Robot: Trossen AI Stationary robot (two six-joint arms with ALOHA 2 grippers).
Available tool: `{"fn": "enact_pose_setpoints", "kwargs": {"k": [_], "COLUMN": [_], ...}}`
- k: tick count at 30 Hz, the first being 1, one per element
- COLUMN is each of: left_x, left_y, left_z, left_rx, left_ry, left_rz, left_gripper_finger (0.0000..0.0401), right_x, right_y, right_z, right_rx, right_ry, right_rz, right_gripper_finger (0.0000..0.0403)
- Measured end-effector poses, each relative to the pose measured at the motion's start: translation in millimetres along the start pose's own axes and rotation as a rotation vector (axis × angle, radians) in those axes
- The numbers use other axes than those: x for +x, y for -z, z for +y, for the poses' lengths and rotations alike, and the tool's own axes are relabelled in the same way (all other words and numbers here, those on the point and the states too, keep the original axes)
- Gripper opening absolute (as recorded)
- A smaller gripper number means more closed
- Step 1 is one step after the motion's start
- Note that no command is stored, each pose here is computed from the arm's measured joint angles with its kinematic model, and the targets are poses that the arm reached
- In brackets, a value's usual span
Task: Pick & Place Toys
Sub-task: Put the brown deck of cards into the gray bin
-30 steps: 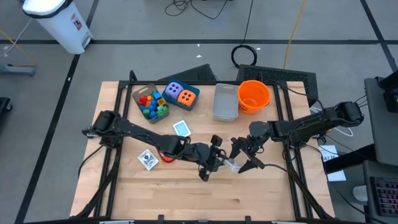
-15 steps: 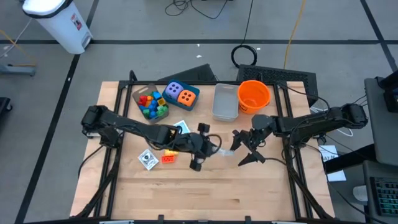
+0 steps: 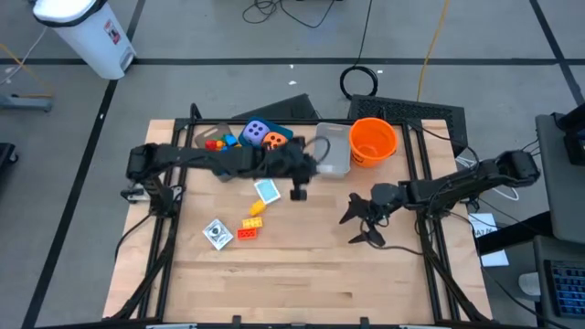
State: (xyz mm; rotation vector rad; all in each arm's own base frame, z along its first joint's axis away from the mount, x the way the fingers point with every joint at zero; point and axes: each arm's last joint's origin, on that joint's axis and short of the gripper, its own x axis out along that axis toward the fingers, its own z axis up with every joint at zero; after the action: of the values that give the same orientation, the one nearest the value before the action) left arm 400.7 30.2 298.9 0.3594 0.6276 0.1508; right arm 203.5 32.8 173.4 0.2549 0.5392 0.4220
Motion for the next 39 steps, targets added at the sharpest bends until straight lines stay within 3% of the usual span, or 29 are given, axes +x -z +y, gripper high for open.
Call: {"fn": "enact_pose_setpoints", "kwargs": {"k": [8,15,28,39], "left_x": [13.5,53.0,97.4,101.7], "left_y": [11.1,22.9,33.3,47.9], "left_z": [36.9,38.6,48.7,47.1], "left_rx": [-0.059,-0.062,-0.042,0.008], "left_ry": [-0.034,-0.028,-0.011,-0.016], "left_rz": [-0.035,0.028,0.226,0.349], "left_gripper_finger": [0.0079,0.0089,0.0089,0.0079], "right_x": [5.6,6.8,9.6,9.7], "right_y": [3.4,-2.5,2.6,3.5], "right_z": [11.9,18.6,29.2,29.2], "right_rx": [-0.099,-0.141,-0.149,-0.148], "right_ry": [0.086,0.093,0.049,0.05], "right_rz": [-0.034,-0.108,-0.074,-0.065], "right_gripper_finger": [0.0348,0.0348,0.0348,0.0348]}}
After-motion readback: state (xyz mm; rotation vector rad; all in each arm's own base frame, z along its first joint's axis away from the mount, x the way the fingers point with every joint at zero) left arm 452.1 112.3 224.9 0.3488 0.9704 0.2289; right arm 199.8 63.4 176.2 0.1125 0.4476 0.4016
